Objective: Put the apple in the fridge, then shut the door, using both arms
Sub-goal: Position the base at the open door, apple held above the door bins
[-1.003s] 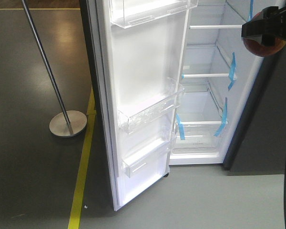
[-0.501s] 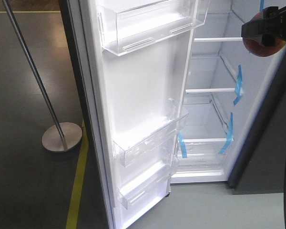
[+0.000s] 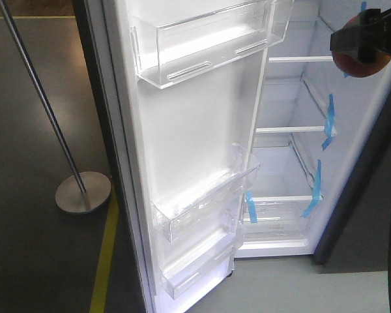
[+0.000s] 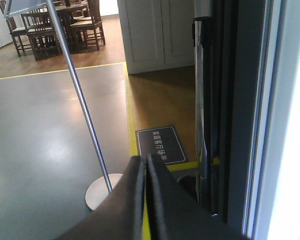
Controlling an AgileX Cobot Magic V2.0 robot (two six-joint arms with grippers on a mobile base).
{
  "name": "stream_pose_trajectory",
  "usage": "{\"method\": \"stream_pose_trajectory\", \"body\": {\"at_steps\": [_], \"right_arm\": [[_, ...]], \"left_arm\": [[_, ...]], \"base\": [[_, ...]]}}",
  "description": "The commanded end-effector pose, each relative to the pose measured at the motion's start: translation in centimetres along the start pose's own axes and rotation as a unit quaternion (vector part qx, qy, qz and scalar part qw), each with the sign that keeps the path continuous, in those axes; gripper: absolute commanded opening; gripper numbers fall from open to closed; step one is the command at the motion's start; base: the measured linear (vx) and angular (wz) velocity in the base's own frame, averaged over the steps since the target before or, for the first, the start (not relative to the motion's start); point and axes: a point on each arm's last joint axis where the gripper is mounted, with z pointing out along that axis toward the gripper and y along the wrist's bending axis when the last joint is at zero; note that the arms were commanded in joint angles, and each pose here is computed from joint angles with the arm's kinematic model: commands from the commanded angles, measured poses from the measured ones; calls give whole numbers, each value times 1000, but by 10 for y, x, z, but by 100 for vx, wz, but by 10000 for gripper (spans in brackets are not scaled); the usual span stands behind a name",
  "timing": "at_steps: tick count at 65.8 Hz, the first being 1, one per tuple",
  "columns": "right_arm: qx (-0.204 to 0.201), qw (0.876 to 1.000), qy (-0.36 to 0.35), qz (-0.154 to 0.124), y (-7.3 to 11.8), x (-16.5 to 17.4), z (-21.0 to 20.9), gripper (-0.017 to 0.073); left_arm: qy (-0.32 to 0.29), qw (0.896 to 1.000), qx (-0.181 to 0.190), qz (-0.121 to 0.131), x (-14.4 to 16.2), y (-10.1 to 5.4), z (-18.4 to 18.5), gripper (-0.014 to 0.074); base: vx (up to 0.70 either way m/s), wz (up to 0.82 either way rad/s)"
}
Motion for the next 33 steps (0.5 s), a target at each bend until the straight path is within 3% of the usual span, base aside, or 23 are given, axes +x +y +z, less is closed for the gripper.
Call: {"method": "stream_pose_trajectory", "body": {"at_steps": [1,33], "right_arm": [[10,998,-64,-3,3,-18,-19,172],[10,998,-64,-3,3,-18,-19,172]], "left_arm": [[-32,999,3,-4,-2,-1,0,-6],[-32,999,3,-4,-2,-1,0,-6]], "base": [[6,-1],[6,-1]]}}
